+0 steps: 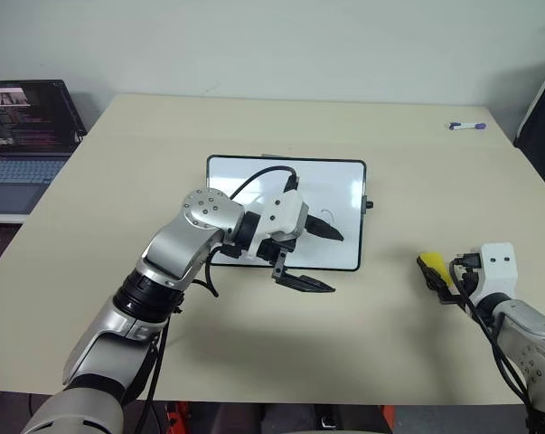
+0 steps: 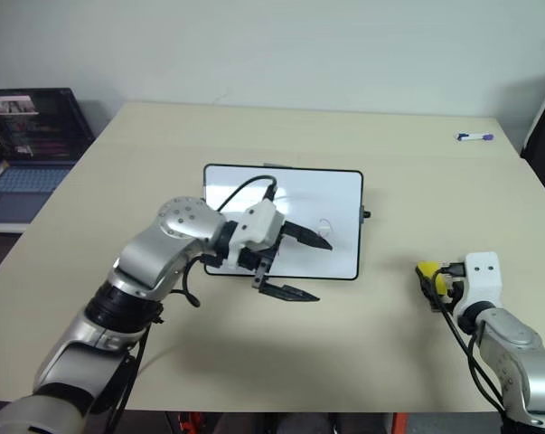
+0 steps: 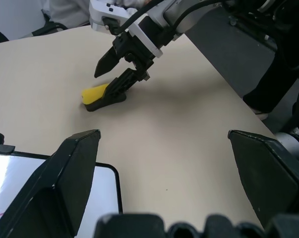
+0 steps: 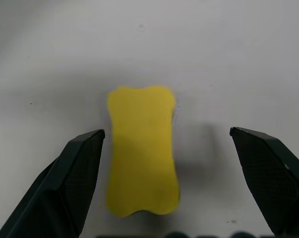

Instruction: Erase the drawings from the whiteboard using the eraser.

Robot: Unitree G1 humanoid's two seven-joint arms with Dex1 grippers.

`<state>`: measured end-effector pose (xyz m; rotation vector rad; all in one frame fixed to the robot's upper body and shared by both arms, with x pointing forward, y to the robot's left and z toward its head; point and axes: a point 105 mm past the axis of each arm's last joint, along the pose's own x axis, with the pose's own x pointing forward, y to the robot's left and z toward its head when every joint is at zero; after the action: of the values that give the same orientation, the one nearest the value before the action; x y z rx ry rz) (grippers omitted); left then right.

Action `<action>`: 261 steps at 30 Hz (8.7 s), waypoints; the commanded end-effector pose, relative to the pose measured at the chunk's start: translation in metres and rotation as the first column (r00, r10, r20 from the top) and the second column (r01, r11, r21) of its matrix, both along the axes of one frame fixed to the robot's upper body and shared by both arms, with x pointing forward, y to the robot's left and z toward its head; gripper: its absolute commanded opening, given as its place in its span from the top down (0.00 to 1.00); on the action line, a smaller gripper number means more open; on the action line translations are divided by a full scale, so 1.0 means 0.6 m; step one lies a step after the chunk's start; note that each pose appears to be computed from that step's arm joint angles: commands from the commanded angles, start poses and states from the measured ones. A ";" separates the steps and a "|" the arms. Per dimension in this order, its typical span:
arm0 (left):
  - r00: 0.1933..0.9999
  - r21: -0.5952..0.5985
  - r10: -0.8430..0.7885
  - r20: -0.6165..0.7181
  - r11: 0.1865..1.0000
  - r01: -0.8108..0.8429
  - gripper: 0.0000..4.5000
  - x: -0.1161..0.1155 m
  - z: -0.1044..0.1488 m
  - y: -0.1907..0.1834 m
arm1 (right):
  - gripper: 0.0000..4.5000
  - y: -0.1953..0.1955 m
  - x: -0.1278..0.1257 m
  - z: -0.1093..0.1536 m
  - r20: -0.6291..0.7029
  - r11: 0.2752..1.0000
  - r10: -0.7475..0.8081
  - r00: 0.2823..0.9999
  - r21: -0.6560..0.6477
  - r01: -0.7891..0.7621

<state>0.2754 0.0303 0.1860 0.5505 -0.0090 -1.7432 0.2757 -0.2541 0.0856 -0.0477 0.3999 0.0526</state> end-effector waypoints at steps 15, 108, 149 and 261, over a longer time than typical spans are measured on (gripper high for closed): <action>0.997 -0.004 0.060 0.042 0.998 -0.059 0.00 0.012 0.003 0.006 | 0.69 0.000 0.013 -0.001 0.040 0.999 -0.001 0.999 -0.033 0.002; 0.737 0.152 0.674 -0.057 0.735 -0.661 0.00 -0.023 -0.088 0.111 | 0.71 0.228 0.107 0.017 -0.129 0.424 0.692 0.710 -0.723 -0.545; 0.590 0.098 0.802 -0.094 0.597 -0.796 0.00 -0.013 -0.091 0.257 | 0.71 0.281 -0.022 0.112 0.145 0.513 0.858 0.493 -0.308 -0.801; 0.679 0.149 0.730 -0.076 0.682 -0.716 0.00 -0.023 -0.147 0.240 | 0.71 0.399 0.112 0.044 -0.293 -0.057 0.907 0.304 -0.799 -0.599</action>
<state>0.2616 0.1811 0.0896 0.4107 0.3949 -0.9641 0.3371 -0.0013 0.1185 -1.2958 -0.1395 1.0994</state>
